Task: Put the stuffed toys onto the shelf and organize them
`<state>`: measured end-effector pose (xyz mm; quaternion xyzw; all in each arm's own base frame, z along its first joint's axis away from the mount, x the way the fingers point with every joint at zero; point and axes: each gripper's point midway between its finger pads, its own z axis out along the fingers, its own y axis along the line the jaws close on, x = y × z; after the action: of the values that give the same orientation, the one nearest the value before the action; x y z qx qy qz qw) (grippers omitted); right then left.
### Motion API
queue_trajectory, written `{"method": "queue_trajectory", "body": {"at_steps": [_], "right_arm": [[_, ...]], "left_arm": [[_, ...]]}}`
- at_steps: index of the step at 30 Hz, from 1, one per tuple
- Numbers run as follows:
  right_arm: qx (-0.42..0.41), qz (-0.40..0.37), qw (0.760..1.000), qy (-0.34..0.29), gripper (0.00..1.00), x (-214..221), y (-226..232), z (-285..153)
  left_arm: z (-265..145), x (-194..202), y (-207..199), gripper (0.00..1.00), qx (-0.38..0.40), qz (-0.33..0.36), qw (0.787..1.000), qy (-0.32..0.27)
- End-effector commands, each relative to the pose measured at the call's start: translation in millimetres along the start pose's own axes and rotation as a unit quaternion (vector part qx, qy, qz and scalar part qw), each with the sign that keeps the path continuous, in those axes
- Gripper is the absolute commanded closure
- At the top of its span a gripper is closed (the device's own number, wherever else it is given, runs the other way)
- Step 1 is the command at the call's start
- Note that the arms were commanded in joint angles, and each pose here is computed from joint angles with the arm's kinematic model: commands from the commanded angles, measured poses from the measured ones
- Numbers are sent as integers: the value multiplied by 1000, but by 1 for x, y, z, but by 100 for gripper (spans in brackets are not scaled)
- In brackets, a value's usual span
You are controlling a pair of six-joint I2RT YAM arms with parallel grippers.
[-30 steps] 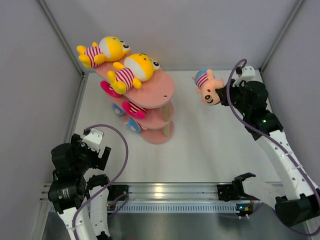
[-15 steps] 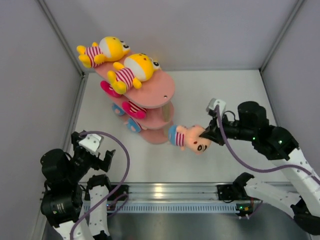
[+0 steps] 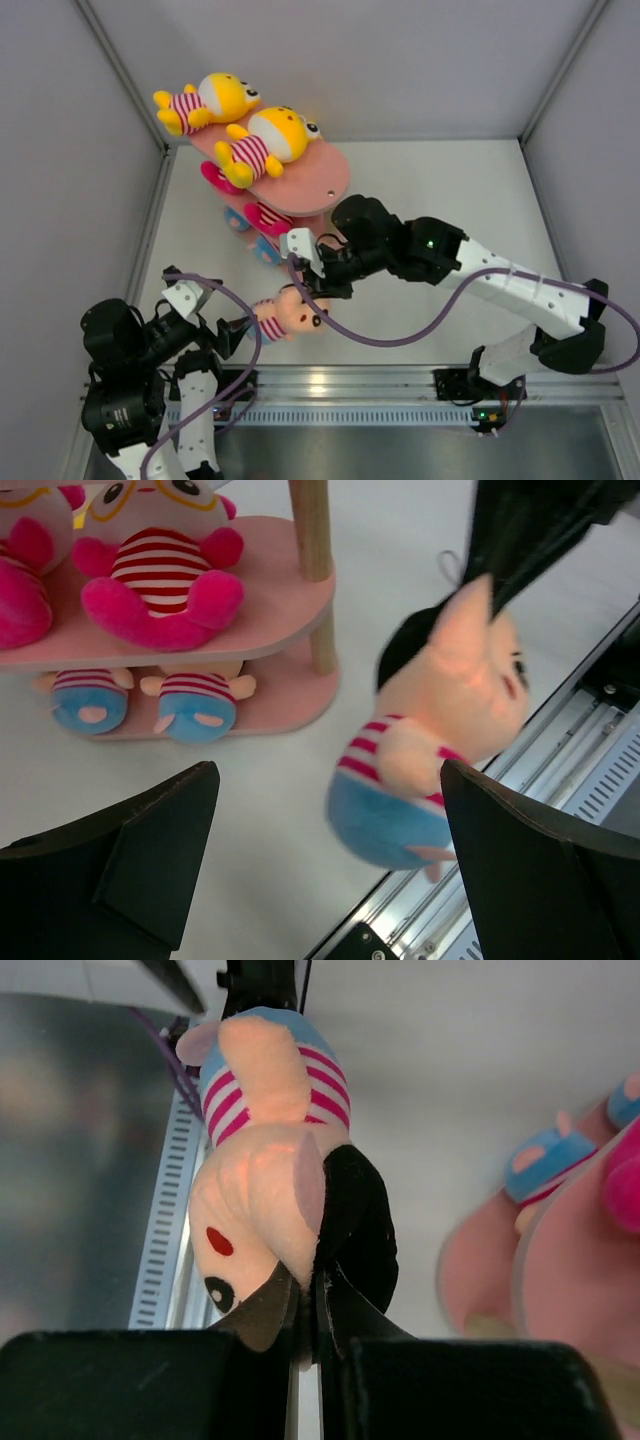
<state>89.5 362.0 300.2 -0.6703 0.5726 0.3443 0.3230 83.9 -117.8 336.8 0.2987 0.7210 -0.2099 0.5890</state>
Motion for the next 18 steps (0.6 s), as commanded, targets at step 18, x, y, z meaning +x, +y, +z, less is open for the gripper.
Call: {"method": "queue_trajectory", "body": {"at_steps": [18], "right_arm": [[-75,-202,962,-165,100,-135,15,18]], "left_arm": [[2,-2,-18,7,32,35,998,-35]]}}
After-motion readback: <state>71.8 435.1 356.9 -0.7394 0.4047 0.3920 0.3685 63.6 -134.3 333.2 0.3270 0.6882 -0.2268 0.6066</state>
